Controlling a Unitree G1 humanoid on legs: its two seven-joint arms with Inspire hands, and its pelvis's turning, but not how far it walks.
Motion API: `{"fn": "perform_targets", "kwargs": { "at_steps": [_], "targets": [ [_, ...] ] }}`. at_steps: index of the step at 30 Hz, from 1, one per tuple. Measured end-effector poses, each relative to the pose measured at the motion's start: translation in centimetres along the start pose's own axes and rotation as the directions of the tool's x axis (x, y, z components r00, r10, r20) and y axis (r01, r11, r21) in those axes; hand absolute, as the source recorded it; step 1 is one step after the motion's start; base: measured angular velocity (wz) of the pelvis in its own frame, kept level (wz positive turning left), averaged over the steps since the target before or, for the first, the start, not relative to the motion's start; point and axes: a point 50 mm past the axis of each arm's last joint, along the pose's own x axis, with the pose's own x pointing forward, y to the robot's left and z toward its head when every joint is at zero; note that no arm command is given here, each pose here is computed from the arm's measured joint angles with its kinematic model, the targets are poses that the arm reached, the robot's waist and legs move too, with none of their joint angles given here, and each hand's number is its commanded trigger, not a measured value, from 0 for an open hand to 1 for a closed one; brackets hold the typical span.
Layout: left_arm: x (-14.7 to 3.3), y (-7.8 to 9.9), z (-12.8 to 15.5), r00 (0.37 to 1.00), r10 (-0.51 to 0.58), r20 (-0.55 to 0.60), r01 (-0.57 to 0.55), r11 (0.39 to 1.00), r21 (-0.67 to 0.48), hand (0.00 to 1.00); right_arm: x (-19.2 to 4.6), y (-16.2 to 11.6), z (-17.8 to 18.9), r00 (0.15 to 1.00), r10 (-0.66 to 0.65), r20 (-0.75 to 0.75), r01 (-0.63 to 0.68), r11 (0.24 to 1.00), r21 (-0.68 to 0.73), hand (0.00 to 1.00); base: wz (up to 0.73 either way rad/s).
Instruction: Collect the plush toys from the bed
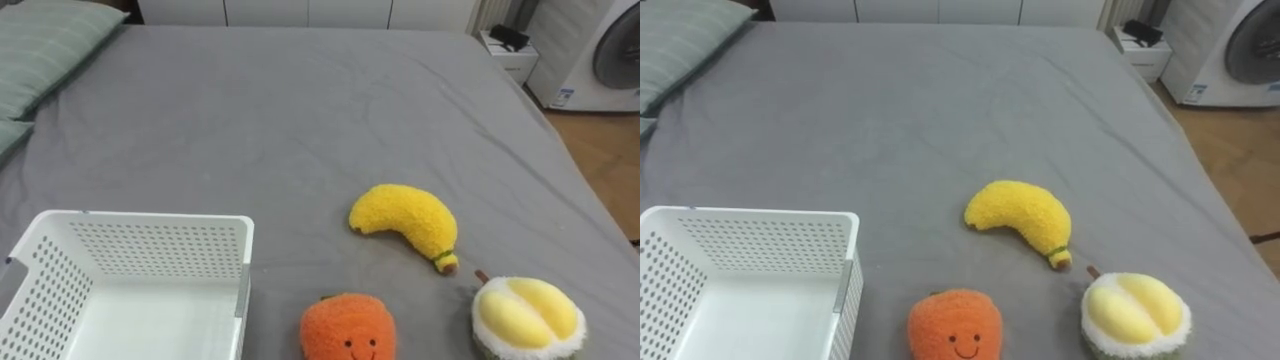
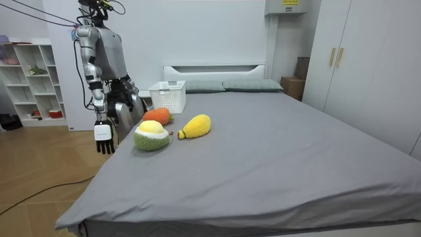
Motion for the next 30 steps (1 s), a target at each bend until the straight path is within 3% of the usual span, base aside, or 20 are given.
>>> {"fn": "perform_targets", "kwargs": {
  "at_steps": [8, 13, 26, 30],
  "targets": [
    [0.2, 1.2, -0.9, 0.999, 0.038, -0.022, -0.04, 0.994, -0.103, 0.0, 0.1, -0.6, -1.0, 0.999, -0.033, -0.026, 0.04, 0.951, 0.308, 0.0, 0.0],
    [0.3, 2.6, -1.1, 0.997, 0.079, -0.019, -0.081, 0.987, -0.137, 0.0, -0.1, -2.8, -0.4, 0.992, -0.124, 0.008, 0.107, 0.883, 0.456, 0.0, 0.0],
    [0.4, 3.6, -1.2, 0.991, 0.135, 0.014, -0.132, 0.982, -0.135, 0.0, -3.0, -10.2, 6.9, 0.85, -0.466, 0.244, 0.253, 0.769, 0.588, 0.0, -0.01],
    [0.4, 3.7, -1.2, 0.99, 0.143, 0.015, -0.14, 0.981, -0.135, 0.0, -5.2, -11.8, 10.0, 0.743, -0.565, 0.359, 0.268, 0.743, 0.613, 0.0, 0.0]
  ]
}}
